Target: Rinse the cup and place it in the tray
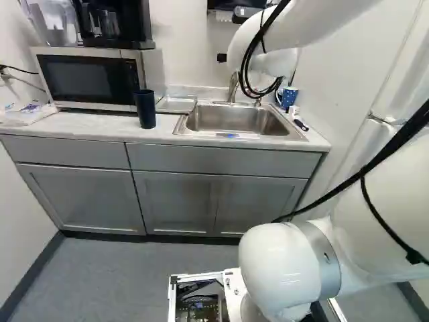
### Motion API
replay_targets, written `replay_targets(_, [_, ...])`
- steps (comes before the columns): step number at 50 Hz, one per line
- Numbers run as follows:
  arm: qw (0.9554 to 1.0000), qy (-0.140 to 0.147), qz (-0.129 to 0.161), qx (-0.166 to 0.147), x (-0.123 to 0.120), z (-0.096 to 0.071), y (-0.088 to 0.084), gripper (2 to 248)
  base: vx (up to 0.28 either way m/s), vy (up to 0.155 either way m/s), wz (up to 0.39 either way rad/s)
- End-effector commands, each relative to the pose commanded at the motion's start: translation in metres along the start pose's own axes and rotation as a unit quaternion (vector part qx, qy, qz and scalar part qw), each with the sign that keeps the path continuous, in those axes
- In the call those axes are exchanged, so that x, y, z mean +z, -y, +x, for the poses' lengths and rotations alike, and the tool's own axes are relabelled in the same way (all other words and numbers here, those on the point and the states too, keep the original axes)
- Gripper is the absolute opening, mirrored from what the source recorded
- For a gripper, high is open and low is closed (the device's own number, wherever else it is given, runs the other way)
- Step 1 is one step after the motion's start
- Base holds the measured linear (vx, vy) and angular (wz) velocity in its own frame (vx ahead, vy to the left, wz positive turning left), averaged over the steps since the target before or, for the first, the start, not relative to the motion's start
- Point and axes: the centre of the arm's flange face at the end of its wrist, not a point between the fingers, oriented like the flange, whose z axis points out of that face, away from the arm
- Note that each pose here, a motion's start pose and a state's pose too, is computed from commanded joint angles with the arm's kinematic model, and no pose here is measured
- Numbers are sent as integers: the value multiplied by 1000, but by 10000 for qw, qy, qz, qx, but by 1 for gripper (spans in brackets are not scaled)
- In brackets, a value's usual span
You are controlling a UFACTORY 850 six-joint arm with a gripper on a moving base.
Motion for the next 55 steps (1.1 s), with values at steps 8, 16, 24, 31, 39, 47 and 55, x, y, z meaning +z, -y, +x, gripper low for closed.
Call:
replay_targets(8, [10000, 0, 0, 0, 0, 0, 0, 247, 52, -96, 171])
replay_targets(16, [10000, 0, 0, 0, 0, 0, 0, 247, 53, -88, 172])
replay_targets(24, [10000, 0, 0, 0, 0, 0, 0, 247, 62, -85, 175])
replay_targets(31, [10000, 0, 0, 0, 0, 0, 0, 247, 71, -42, 164])
replay_targets(39, [10000, 0, 0, 0, 0, 0, 0, 247, 70, -48, 36])
replay_targets(47, [10000, 0, 0, 0, 0, 0, 0, 247, 63, -49, 5])
replay_targets(55, [10000, 0, 0, 0, 0, 0, 0, 247, 76, -35, 10])
